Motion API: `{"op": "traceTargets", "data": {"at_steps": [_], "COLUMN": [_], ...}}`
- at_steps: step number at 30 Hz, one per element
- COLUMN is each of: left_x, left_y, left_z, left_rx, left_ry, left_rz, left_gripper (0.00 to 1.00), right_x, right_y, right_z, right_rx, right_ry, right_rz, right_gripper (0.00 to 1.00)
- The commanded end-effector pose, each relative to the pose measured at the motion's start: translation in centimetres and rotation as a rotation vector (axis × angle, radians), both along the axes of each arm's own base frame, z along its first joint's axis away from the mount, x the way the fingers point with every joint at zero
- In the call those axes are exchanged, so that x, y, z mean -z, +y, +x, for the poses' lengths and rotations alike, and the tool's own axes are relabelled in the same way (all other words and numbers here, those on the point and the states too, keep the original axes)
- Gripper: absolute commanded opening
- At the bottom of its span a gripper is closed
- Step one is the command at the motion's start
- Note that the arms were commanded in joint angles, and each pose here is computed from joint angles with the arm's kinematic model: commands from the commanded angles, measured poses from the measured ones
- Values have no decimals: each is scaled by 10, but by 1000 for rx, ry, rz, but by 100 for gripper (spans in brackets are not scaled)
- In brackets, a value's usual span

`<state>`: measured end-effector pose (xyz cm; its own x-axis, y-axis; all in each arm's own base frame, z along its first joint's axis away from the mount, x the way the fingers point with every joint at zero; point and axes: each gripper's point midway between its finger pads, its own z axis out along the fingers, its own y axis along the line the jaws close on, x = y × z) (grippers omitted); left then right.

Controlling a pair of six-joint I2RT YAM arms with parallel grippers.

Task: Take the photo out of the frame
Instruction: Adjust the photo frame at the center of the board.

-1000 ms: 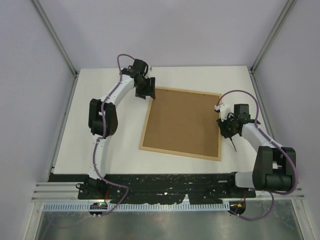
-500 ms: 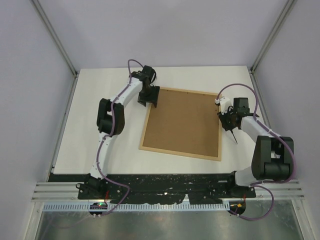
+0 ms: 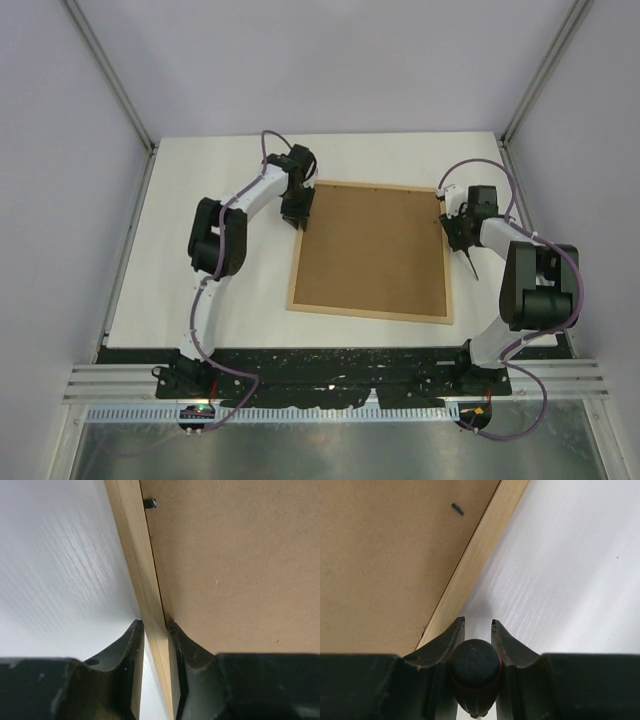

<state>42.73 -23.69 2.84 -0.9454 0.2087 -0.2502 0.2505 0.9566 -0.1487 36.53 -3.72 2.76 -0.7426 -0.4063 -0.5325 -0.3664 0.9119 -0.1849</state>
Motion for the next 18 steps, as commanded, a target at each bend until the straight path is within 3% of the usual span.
{"op": "traceTargets", "data": {"at_steps": [1,9,11,14,18], "left_x": [0,-2,-10,-27,-42], "left_y": [-10,-16,-13,-6,10], "left_z": [-47,-80,-75,-48,-1], "left_rx": [80,118,119,98,23], "left_ry": [97,131,101,9,-73], "left_rz": [1,-24,-18,7,26], "left_gripper": [25,25,33,53,60], "right_x": [-19,-21,-21,-23,-20], "right_y": [9,27,29,28,30], "right_z": [11,-18,-22,-23,-24], "right_rx": [-35,-123,-142,-148,-153], "right_ry": [-43,-13,-12,-15,-6], "right_rz": [46,85,82,74,82], "right_gripper": [8,8,8,8,8]}}
